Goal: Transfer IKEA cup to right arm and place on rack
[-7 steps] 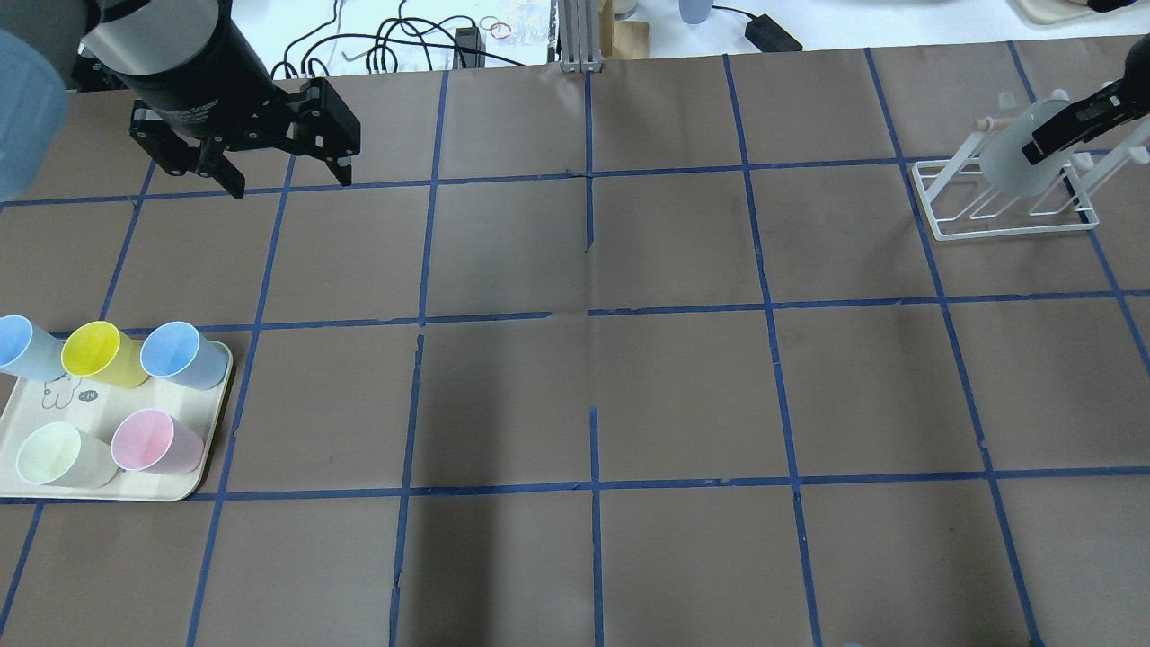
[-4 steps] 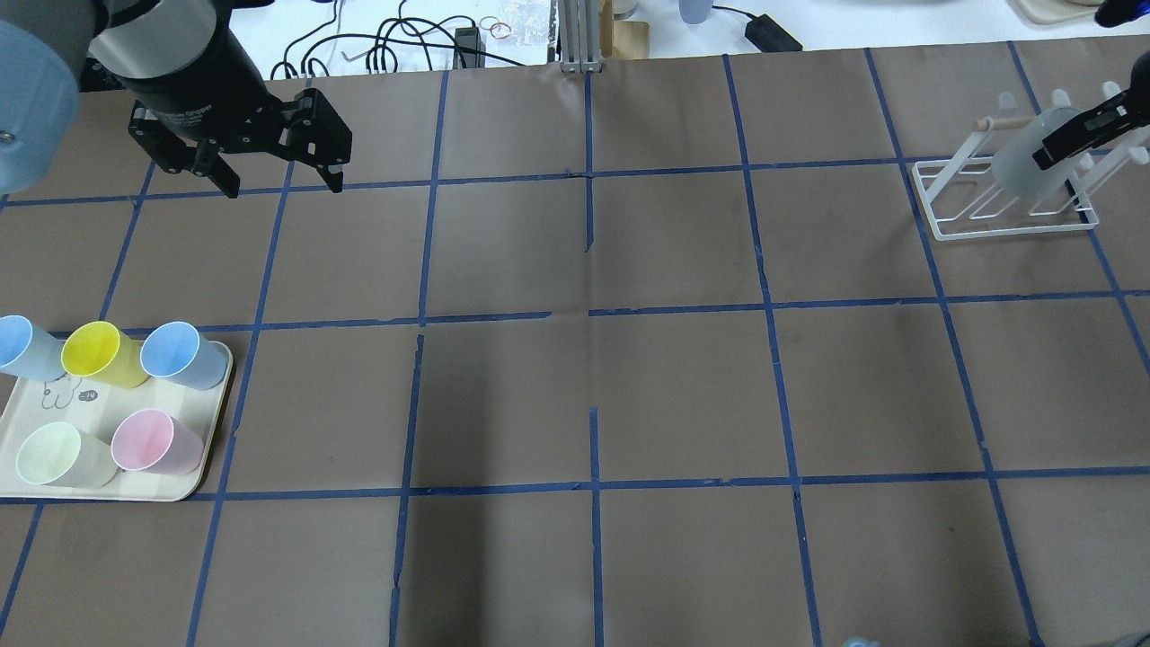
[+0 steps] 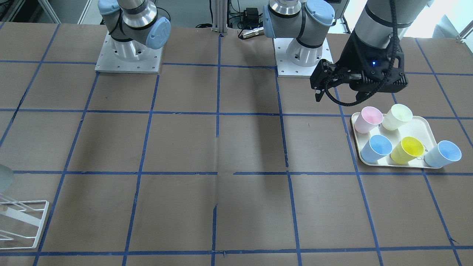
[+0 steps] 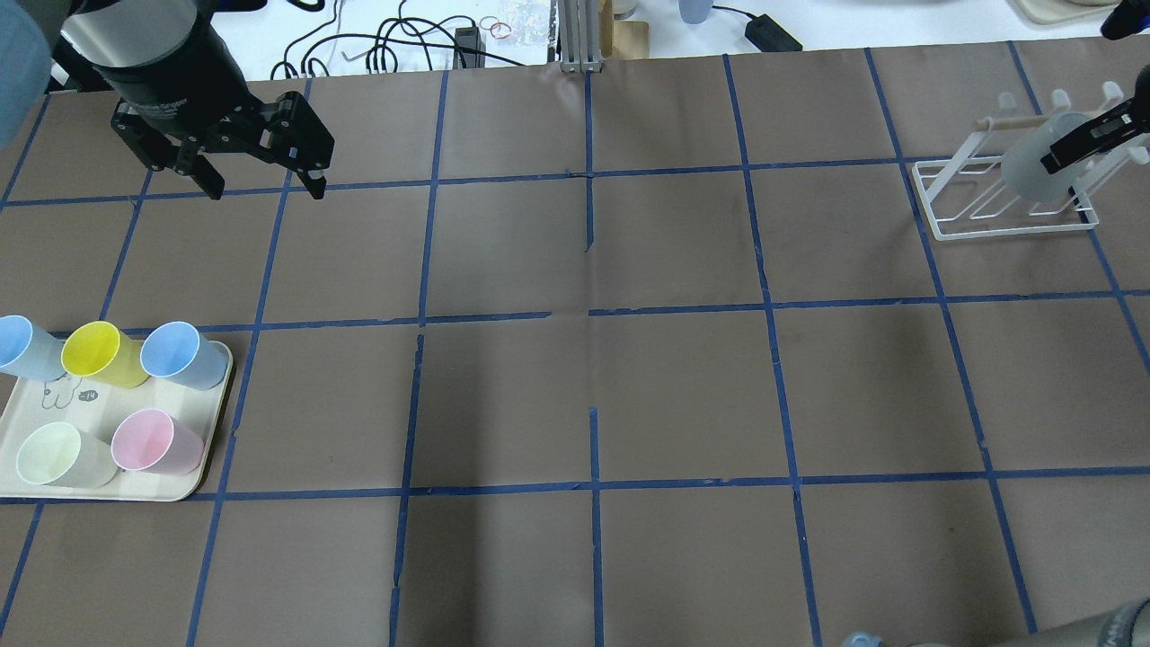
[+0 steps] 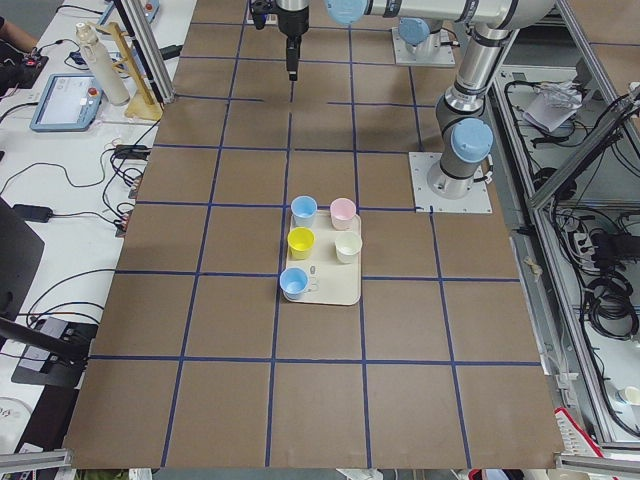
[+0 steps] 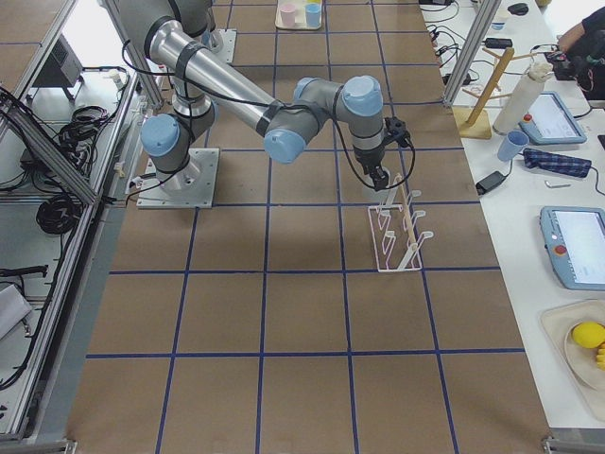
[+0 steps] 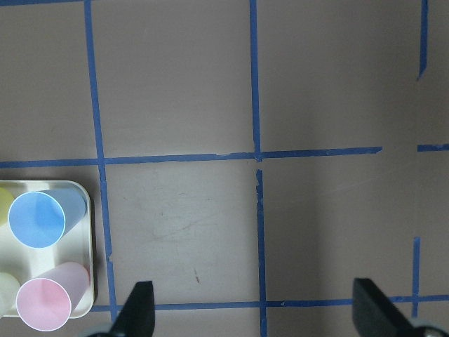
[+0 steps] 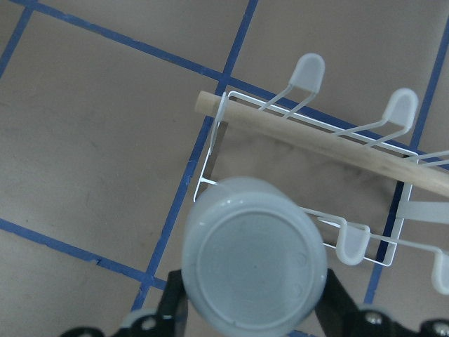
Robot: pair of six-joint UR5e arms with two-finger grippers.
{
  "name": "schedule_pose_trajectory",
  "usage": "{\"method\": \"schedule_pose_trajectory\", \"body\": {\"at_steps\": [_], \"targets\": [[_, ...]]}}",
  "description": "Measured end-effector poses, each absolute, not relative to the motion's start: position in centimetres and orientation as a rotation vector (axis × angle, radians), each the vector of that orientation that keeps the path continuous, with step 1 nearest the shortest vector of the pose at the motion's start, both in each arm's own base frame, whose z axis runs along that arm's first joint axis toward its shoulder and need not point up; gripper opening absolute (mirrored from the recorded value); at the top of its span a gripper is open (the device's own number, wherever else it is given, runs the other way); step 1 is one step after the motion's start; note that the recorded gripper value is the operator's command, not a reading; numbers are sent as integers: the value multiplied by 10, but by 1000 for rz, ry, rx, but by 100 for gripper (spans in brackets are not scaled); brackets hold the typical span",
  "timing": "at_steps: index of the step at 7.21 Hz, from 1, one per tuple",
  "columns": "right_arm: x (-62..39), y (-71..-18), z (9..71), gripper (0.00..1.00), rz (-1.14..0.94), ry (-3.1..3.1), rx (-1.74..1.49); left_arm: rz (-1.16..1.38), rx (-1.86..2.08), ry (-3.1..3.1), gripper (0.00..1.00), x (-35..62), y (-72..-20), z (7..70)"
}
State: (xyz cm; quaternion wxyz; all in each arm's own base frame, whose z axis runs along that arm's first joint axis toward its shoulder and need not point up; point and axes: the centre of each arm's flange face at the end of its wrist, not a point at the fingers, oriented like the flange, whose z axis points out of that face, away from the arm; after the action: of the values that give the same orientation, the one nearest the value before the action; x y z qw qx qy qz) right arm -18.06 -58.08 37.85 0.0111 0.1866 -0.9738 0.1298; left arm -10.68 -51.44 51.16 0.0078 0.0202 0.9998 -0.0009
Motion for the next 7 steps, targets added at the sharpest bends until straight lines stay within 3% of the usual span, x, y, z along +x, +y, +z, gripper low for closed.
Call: {"method": "schedule_pose_trajectory", "body": {"at_steps": [5,6,7], "targets": [[-190,-595,336,0,346,-3081,577,9,68,3127,100,-112,-513,507],[-191,-596,329,4,337,-3088,577,10,69,3127,100,-112,-512,507],[-192,-598,323,20,327,-3095,577,10,69,3127,100,-112,-512,507]]}}
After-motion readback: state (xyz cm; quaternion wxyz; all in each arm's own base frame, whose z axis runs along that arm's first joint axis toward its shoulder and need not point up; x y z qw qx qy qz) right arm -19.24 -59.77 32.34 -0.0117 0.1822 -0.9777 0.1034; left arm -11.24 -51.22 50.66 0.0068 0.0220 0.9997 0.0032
